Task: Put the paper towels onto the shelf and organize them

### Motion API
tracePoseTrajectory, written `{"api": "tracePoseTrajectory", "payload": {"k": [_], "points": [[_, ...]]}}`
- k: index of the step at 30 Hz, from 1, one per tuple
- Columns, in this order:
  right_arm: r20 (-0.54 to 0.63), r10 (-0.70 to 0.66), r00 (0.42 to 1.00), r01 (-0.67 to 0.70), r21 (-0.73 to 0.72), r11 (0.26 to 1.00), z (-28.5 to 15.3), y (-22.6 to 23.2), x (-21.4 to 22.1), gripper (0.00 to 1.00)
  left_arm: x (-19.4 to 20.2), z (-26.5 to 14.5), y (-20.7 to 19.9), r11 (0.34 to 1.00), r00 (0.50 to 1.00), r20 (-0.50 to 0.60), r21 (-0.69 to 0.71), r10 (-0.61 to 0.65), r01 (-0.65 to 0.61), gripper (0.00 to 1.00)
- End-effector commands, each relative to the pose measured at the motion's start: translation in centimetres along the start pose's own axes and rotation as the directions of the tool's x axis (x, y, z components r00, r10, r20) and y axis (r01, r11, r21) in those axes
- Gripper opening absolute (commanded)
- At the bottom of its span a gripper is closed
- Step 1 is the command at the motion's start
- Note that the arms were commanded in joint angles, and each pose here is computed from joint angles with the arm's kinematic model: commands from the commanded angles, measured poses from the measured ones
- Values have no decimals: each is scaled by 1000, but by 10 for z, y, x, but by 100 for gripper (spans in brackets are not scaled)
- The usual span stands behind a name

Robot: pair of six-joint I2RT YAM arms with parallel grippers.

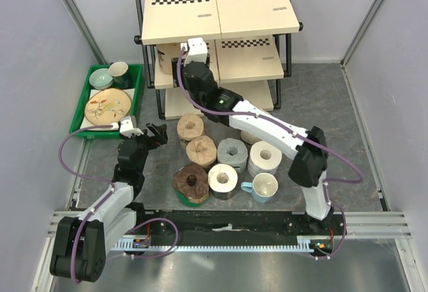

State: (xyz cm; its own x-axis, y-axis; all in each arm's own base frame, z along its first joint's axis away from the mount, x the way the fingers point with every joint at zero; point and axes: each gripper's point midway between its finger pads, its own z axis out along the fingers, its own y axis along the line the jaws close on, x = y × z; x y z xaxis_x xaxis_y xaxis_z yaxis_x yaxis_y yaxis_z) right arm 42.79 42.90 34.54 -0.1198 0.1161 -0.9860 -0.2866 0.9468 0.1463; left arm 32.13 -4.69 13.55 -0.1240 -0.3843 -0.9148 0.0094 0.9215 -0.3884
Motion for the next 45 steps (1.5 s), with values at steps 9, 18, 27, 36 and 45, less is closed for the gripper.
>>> {"api": "tracePoseTrajectory", "payload": {"k": [9, 18, 27, 36, 45], "points": [[-220, 75, 973, -89, -53, 995, -93, -23, 57, 74, -14, 0, -1, 1000, 998, 60, -2, -24, 24, 94], [-449, 69, 891, -83, -10, 997, -112, -37, 153, 79, -13, 1, -2, 1000, 998, 57, -2, -24, 24, 94], [-487, 171, 856, -184, 23, 983, -86, -23, 197, 79, -14, 1, -2, 1000, 998, 59, -2, -24, 24, 94], [-493, 201, 846, -201, 54, 978, -75, -29, 206, 78, -13, 0, -2, 1000, 998, 57, -2, -24, 24, 94], [-465, 233, 854, -235, 53, 970, -66, -29, 192, 78, -14, 0, -2, 1000, 998, 60, 0, -24, 24, 94]]}}
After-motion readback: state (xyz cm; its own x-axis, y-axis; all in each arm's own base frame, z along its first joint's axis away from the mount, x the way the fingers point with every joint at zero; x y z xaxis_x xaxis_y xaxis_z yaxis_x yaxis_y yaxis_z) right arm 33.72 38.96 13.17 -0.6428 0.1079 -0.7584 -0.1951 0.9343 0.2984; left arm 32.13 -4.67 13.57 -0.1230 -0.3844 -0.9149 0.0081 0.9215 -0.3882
